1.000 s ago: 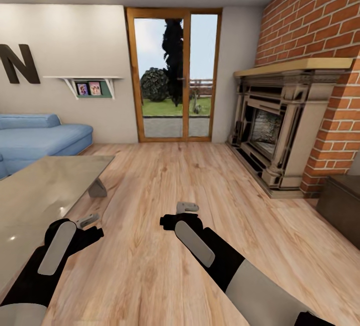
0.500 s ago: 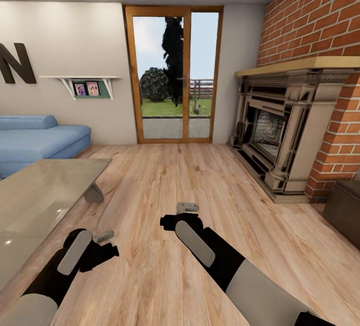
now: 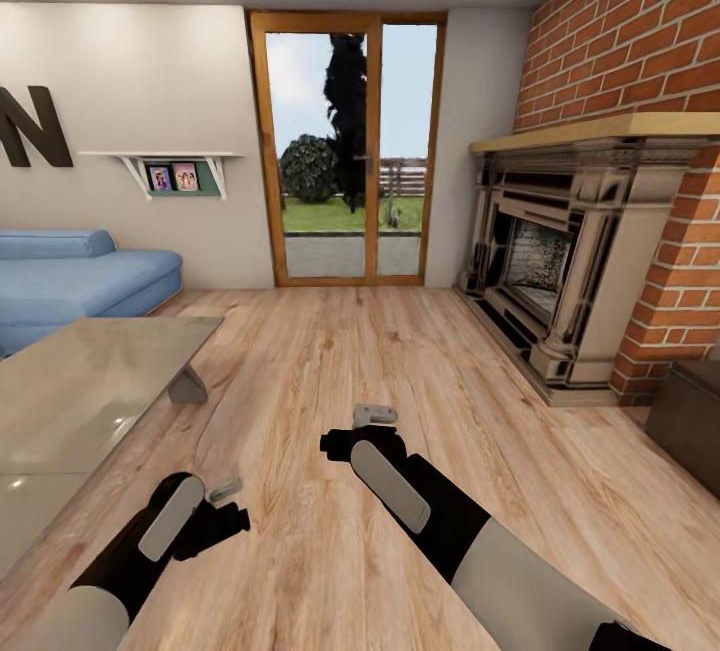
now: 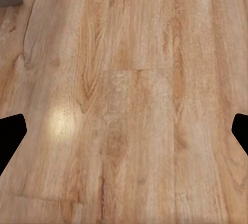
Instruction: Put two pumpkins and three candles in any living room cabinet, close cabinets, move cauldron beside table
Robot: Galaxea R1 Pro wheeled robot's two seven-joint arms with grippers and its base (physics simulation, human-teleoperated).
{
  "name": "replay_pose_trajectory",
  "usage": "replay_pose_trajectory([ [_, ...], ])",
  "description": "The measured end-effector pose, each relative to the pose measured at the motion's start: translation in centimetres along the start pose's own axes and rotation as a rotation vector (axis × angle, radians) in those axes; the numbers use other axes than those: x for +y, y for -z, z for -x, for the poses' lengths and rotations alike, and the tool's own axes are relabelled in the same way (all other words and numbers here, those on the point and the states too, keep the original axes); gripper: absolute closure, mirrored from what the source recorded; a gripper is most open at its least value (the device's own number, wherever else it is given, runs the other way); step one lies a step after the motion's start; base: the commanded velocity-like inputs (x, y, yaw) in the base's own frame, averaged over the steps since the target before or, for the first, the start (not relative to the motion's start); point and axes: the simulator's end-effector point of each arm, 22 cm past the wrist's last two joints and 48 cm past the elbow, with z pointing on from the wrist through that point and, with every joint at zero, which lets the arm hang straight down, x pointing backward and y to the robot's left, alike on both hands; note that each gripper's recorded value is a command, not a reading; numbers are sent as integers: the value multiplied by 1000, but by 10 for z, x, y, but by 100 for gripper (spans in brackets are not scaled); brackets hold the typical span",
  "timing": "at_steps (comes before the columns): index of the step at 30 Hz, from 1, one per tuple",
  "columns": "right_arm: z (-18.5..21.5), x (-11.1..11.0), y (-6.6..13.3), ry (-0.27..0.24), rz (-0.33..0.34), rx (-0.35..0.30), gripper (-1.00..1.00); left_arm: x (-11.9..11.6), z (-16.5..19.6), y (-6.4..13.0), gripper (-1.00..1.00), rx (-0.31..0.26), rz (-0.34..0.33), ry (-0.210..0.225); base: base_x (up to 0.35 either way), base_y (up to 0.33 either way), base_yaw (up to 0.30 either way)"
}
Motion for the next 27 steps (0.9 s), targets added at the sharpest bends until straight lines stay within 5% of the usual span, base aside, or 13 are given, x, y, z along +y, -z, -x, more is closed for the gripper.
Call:
replay_pose_trajectory([
  [18, -27, -5, -16, 2, 1, -5, -100, -12, -46, -79, -100, -94, -47, -70, 0, 0, 0],
  [27, -43, -7, -26, -3, 9, -14, -100, 10, -70, -115, -100, -87, -43, -22, 0, 0, 0],
])
